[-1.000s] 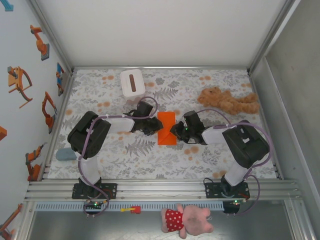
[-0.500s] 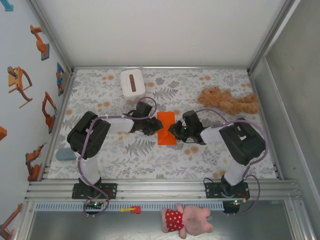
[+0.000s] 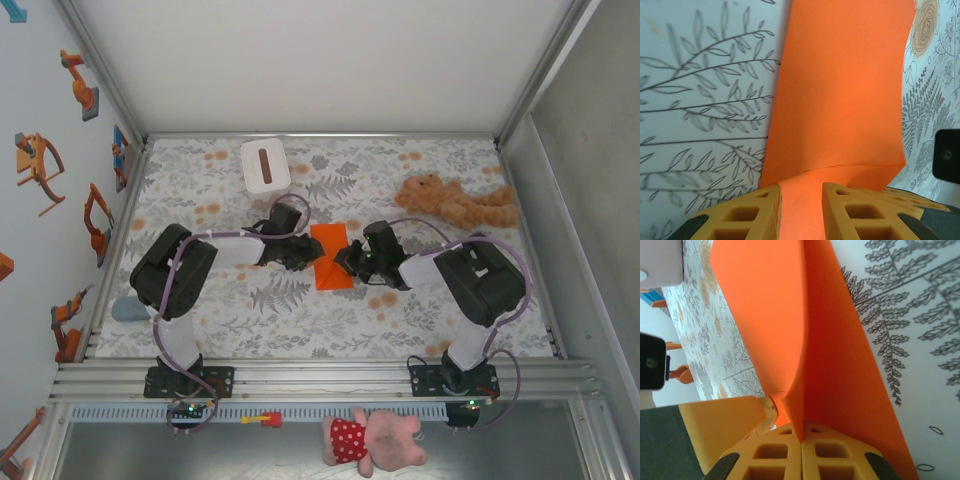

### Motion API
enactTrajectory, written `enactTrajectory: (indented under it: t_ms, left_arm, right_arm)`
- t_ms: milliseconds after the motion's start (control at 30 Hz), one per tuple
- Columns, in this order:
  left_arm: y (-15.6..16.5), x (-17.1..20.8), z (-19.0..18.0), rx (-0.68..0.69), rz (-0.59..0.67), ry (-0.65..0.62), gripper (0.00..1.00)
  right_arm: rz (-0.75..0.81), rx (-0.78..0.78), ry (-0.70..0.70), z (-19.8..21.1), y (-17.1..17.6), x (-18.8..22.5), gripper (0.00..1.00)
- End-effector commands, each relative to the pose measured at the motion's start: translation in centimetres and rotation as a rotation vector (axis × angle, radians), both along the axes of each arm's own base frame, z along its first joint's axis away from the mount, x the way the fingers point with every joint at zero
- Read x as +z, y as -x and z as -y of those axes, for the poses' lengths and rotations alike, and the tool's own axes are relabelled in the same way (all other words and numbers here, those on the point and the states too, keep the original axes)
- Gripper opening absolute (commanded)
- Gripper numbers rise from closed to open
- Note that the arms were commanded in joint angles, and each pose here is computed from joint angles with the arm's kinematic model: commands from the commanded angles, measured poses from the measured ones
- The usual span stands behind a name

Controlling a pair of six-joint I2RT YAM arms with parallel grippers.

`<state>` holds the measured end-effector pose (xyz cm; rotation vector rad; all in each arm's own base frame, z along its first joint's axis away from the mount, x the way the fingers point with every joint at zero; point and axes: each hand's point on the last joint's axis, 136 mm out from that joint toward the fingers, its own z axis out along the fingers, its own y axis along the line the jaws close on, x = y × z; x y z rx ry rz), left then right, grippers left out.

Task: Fold a paper plane with a square sheet of paper (pick it up from the middle)
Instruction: Pick up the paper from the center of the table, then turn over the paper at the center of the table.

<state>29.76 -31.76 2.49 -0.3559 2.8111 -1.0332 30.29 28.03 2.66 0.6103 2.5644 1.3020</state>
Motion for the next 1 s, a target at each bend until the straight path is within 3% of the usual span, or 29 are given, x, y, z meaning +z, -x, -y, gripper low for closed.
enactTrajectory:
  t_ms: [0,167,433,567,833,967]
  left_arm:
    - [-0.1,2.6,-0.8,0.018,0.033,0.027,0.30]
    - [-0.3,5.7,-2.4,0.042,0.101,0.067,0.40]
    - [-0.2,12.9,-3.8,0.055,0.248,0.243,0.79]
    - [0.2,16.2,-3.2,0.038,0.305,0.355,0.91]
    - [0.6,19.5,-0.9,-0.032,0.332,0.540,0.95]
    - [0.5,20.4,-0.3,-0.063,0.353,0.567,0.89]
  right_arm:
    - [0.086,0.010,0.005,0.0,-0.4,1.5,0.01]
    - [0.222,0.032,-0.005,0.3,-1.5,4.9,0.00]
    - [0.460,0.114,-0.109,0.4,-2.6,13.5,0.00]
    - [0.546,0.164,-0.203,-0.3,-2.3,17.7,0.00]
    - [0.591,0.202,-0.350,-1.4,-2.1,22.5,0.00]
    - [0.581,0.206,-0.379,-1.6,-2.1,23.2,0.00]
